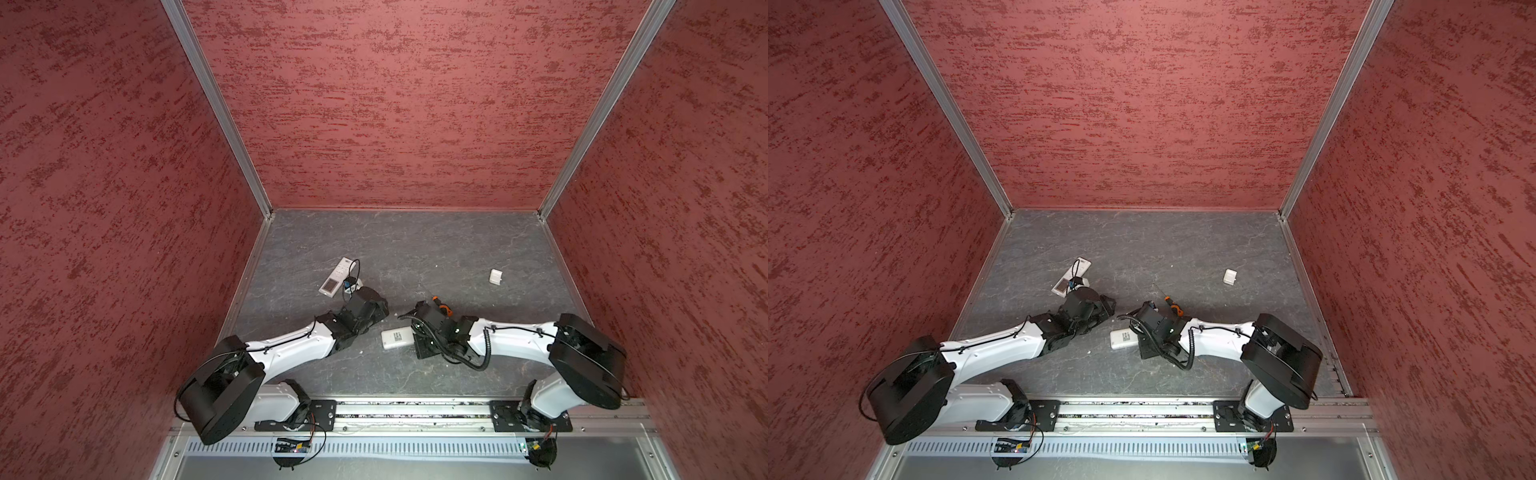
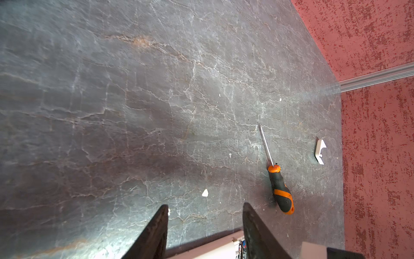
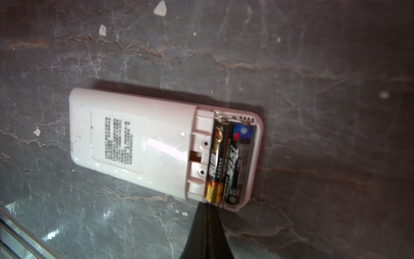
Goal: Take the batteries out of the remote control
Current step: 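Move the right gripper from the remote toward the orange screwdriver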
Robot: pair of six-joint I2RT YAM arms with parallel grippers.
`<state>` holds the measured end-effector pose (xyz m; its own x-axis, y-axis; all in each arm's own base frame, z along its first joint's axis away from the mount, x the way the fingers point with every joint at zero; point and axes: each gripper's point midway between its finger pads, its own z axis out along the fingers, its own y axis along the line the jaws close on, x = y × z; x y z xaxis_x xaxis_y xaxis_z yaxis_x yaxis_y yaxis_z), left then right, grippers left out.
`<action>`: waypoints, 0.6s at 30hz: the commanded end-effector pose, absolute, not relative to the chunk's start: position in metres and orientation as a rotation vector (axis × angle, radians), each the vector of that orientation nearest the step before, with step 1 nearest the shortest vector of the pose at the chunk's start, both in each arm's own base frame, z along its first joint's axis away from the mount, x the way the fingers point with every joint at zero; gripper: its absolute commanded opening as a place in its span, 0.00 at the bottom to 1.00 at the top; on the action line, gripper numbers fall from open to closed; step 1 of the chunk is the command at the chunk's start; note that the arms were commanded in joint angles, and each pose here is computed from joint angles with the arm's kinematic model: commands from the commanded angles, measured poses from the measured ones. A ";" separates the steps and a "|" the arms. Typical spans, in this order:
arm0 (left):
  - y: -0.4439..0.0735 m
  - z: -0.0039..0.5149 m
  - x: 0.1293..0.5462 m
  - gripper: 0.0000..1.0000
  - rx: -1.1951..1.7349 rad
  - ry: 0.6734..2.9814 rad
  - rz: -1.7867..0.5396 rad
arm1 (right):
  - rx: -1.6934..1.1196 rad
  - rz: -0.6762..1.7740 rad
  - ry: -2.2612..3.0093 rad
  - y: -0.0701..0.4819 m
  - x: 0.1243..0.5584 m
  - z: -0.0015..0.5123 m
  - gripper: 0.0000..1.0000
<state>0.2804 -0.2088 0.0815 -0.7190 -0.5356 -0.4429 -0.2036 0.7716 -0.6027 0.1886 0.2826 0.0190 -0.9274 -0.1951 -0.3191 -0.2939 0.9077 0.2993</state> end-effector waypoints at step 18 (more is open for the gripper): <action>-0.207 0.071 0.286 0.54 -0.603 2.338 -0.725 | -0.395 0.457 2.776 0.280 0.211 0.021 0.01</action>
<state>0.2848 -0.2092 0.0765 -0.7130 -0.5597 -0.4223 -0.2262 0.7538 -0.6169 0.2058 0.2805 0.0200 -0.9185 -0.2115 -0.3341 -0.3105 0.9089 0.2782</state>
